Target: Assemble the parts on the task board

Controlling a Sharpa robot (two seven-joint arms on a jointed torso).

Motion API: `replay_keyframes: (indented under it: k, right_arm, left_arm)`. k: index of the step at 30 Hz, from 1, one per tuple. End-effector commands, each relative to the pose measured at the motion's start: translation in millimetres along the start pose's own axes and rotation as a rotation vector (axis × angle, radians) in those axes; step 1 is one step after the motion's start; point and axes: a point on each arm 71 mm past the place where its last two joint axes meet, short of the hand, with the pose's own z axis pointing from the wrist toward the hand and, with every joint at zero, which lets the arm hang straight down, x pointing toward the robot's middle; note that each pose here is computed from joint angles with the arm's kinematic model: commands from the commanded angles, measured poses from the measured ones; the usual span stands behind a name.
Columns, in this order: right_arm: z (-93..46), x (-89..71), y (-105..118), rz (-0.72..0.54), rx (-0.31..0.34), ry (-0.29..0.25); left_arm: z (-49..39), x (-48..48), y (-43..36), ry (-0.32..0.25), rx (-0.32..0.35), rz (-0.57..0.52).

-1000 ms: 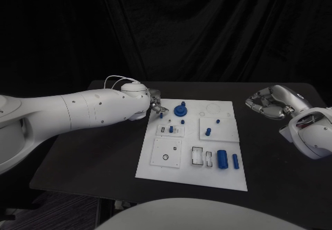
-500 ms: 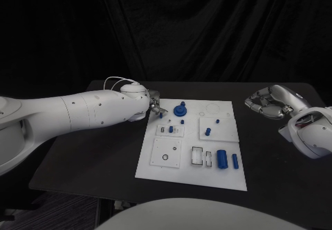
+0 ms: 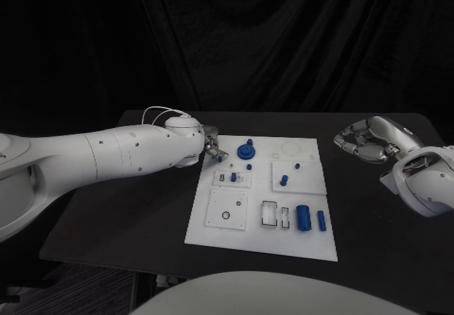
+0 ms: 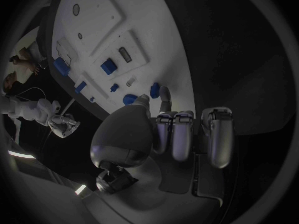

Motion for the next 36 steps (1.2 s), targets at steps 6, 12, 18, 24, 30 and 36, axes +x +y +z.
replay_keyframes:
  k: [6,12,18,24,30,36]
  right_arm:
    - [-0.3,1.5,-0.7,-0.004,0.014,0.008]
    - [0.0,1.8,-0.5,-0.004,0.014,0.009]
    - [0.1,1.9,-0.6,-0.004,0.016,0.010]
    - [0.3,2.2,-0.4,-0.004,0.017,0.012]
    - [0.5,2.4,-0.2,-0.003,0.018,0.014]
    - [0.2,2.4,-0.7,-0.003,0.022,0.015]
  left_arm:
    - [0.5,2.2,-3.5,0.012,0.016,0.000]
    - [0.8,2.9,-4.0,0.016,0.019,0.001]
    - [0.9,3.7,-4.9,0.016,0.026,0.001]
    - [1.2,4.8,-5.6,0.017,0.032,0.000]
    - [1.1,5.9,-5.6,0.020,0.034,0.000]
    - [0.7,6.6,-4.8,0.021,0.036,-0.001]
